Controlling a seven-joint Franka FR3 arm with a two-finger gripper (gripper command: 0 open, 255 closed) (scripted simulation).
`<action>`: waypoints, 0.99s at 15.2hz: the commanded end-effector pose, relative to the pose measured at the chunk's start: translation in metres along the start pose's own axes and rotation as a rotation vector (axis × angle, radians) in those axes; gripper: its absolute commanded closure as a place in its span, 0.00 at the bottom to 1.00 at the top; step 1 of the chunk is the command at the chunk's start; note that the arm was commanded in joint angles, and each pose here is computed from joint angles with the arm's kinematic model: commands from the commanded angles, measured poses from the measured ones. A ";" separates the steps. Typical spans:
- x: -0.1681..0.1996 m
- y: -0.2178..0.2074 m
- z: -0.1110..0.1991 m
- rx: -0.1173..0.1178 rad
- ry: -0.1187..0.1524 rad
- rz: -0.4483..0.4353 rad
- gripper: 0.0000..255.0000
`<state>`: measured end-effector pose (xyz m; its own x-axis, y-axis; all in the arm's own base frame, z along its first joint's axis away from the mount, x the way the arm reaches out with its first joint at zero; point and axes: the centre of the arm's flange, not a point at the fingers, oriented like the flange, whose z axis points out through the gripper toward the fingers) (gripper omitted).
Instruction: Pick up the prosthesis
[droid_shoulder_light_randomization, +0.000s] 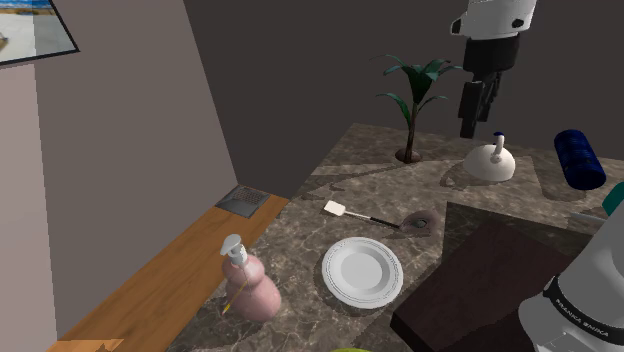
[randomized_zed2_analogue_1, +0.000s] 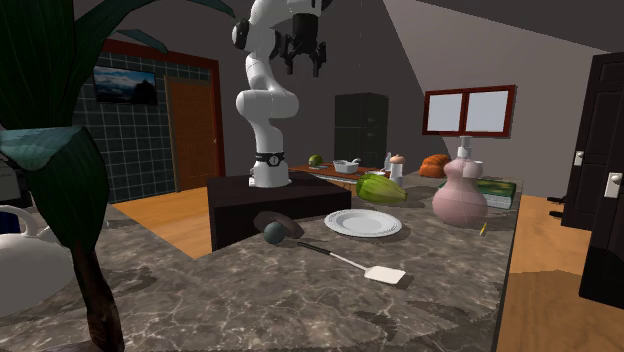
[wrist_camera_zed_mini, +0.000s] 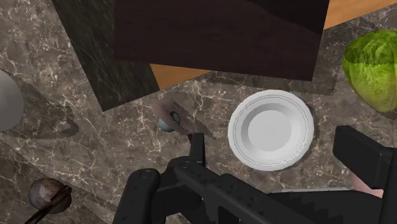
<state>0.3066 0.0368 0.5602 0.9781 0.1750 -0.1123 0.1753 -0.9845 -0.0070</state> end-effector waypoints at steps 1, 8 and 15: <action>0.000 0.000 0.000 0.000 0.000 0.000 0.00; 0.045 0.022 0.080 -0.047 -0.061 -0.073 0.00; 0.087 0.045 0.162 -0.095 -0.122 -0.145 0.00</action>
<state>0.3773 0.0084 0.4024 0.9273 0.2964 -0.2286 0.3165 -0.9469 0.0562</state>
